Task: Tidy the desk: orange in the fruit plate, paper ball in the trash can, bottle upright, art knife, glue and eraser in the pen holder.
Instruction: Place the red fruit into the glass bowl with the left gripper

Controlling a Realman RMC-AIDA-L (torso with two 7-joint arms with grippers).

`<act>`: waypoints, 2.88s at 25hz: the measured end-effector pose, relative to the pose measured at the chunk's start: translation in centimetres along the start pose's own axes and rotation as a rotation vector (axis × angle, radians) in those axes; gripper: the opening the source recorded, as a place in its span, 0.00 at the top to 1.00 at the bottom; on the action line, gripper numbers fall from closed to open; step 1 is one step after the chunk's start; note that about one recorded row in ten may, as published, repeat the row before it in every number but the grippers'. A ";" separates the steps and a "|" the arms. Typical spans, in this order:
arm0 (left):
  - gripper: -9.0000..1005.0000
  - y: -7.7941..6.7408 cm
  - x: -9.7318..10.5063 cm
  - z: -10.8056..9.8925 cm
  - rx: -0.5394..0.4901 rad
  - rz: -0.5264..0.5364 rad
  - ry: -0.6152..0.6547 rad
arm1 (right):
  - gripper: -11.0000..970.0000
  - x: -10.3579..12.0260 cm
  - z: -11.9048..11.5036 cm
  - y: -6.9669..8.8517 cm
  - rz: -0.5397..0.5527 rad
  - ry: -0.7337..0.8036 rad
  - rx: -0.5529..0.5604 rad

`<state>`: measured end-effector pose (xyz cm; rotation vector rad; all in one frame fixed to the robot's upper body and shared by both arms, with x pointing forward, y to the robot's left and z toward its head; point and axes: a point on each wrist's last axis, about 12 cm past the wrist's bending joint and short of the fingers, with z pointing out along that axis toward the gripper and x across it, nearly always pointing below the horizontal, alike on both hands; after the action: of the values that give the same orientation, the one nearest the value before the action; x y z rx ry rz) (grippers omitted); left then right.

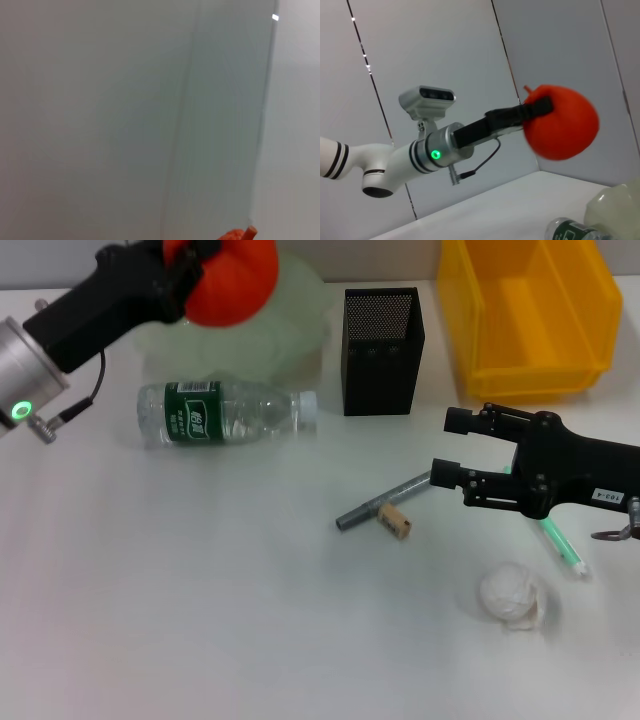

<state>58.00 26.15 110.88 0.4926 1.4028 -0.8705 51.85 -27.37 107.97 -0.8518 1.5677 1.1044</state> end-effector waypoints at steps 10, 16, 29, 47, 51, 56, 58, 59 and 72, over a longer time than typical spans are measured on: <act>0.92 1.4 0.6 2.1 -0.165 0.073 -0.008 | 0.20 0.0 0.1 0.2 -0.004 -0.006 -0.012; 0.91 2.3 1.2 3.6 -0.269 0.115 0.053 | 0.20 -0.1 0.2 0.1 -0.008 -0.008 -0.015; 0.88 3.7 1.4 7.0 -0.382 0.148 0.213 | 0.20 -0.5 0.6 -0.1 -0.018 -0.007 -0.018; 0.83 3.8 1.4 7.4 -0.394 0.171 0.227 | 0.20 -0.6 1.1 -0.2 -0.020 -0.008 -0.023; 0.75 3.8 1.4 7.4 -0.397 0.167 0.225 | 0.20 -0.6 1.1 -0.1 -0.018 -0.010 -0.024; 0.65 3.8 1.5 7.4 -0.396 0.166 0.226 | 0.20 -0.5 1.2 -0.1 -0.017 -0.011 -0.025; 0.58 3.8 1.5 7.4 -0.396 0.165 0.225 | 0.20 -0.5 1.2 -0.1 -0.016 -0.011 -0.025; 0.53 3.8 1.5 7.4 -0.396 0.165 0.225 | 0.20 -0.5 1.2 -0.1 -0.016 -0.011 -0.025; 0.20 2.4 0.4 6.5 -0.239 0.059 0.091 | 0.20 -0.4 1.0 0.0 -0.012 -0.017 -0.017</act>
<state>63.97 22.59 111.01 0.3927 1.5451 -0.6293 52.26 -26.45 108.23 -0.8604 1.5393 1.1148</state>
